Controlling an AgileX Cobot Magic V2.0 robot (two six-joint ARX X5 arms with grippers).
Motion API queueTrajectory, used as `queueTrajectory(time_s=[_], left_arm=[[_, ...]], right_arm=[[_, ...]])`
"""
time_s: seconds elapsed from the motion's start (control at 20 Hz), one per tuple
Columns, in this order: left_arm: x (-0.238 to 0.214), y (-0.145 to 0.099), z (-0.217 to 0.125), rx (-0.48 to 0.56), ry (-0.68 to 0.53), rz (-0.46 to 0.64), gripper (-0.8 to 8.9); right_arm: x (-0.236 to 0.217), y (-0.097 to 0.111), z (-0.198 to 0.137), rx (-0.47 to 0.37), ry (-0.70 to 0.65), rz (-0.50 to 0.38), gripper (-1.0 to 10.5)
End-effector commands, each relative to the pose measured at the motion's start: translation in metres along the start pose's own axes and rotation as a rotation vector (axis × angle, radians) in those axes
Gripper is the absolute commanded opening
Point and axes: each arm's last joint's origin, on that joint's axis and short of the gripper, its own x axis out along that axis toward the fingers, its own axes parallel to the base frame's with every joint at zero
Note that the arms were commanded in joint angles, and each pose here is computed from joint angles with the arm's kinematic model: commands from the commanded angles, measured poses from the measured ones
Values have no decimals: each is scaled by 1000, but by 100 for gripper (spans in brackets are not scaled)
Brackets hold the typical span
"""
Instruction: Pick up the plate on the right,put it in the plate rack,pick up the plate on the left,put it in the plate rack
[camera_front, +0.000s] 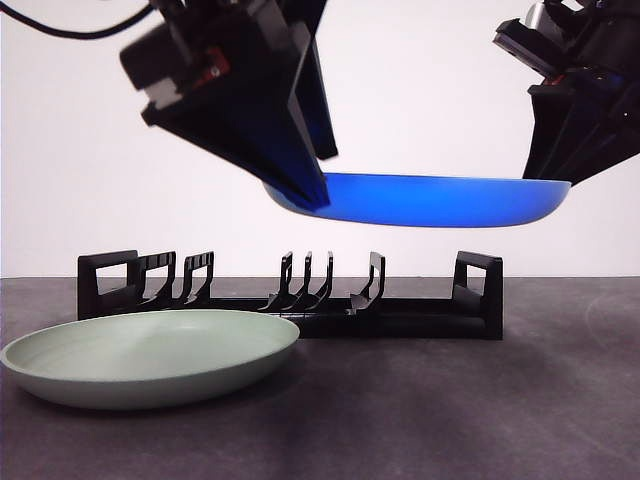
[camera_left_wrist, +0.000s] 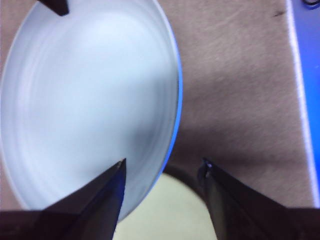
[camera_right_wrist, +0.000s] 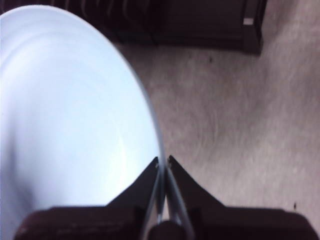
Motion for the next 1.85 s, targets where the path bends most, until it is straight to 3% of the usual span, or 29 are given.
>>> queueTrajectory(time_s=[0.05,0.25,0.4,0.7,0.85,0.95,1.15,1.4,1.55,1.65,1.85], left_arm=[[6,1,1,-4,-19,-14,251],[19,2,-1,-15,-3,-37,243],[23,0,-1,-14,-19,-78,-20],[23,0,0,-13,-20,-68,-8],[23,0,0,-21,-19,-67,-8],[23,2,0,-68,-20,-58,-8],[25,21,-9,-316,-43,16,-8],[10,71,-46,-721,-139,173,-9],[-17,107,-76,-926,-367,164,-9],[-28,127,-99,-1065,-541,110,-9],[-28,147,-136,-1204,-653,54,-9]], right_arm=[[0,1,0,-10,12,5,-16],[-3,2,-3,-12,24,4,-16],[-4,3,-4,-16,26,34,-16],[-4,4,-2,-50,9,54,12],[-9,6,4,-82,-69,63,257],[-18,11,8,-115,-151,72,273],[-49,25,18,-200,-409,98,271],[-88,36,16,-232,-692,-67,271],[-94,36,15,-208,-736,-147,270],[-94,36,15,-208,-735,-145,270],[-93,36,15,-207,-735,-144,267]])
